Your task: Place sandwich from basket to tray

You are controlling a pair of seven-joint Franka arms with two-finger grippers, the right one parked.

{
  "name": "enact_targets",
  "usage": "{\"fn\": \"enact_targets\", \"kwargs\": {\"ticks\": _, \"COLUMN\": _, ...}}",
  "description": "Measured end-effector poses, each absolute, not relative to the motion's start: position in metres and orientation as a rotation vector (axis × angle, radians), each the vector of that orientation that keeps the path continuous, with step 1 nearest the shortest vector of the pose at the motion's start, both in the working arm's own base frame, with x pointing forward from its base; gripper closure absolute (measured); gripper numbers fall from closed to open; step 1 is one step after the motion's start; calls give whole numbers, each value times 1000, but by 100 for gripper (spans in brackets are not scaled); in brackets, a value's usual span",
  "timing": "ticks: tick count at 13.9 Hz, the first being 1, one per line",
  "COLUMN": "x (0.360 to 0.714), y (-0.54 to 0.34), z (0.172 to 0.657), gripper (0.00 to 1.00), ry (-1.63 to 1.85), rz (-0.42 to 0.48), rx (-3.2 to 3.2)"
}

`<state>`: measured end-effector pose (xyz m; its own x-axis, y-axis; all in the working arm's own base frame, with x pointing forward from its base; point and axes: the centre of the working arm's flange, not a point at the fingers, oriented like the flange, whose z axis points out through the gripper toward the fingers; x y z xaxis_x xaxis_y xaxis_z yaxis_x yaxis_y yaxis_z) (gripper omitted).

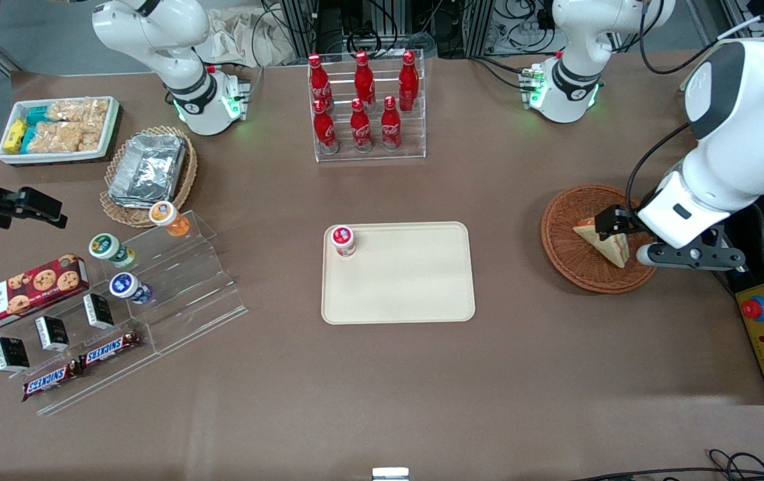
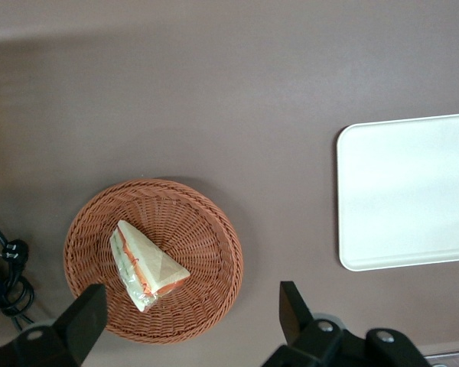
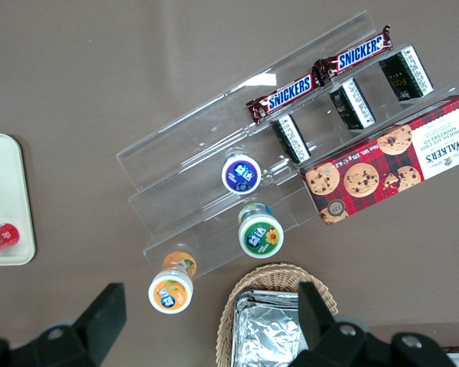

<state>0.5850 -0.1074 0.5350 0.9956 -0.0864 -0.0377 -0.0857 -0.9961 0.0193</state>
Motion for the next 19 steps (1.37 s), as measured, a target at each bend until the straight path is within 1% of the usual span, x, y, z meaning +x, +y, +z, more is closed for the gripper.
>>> {"fn": "enact_targets", "kwargs": {"ticks": 5, "x": 584, "y": -118, "z": 531, "gripper": 0, "ry": -163, "rz": -77, "rx": 3119}}
{"fn": "enact_targets", "kwargs": {"ticks": 9, "x": 581, "y": -119, "z": 525, "gripper": 0, "ry": -169, "rz": -132, "rx": 3122}}
{"fn": "enact_targets", "kwargs": {"ticks": 19, "x": 581, "y": -115, "z": 524, "gripper": 0, "ry": -158, "rz": -146, "rx": 3123}}
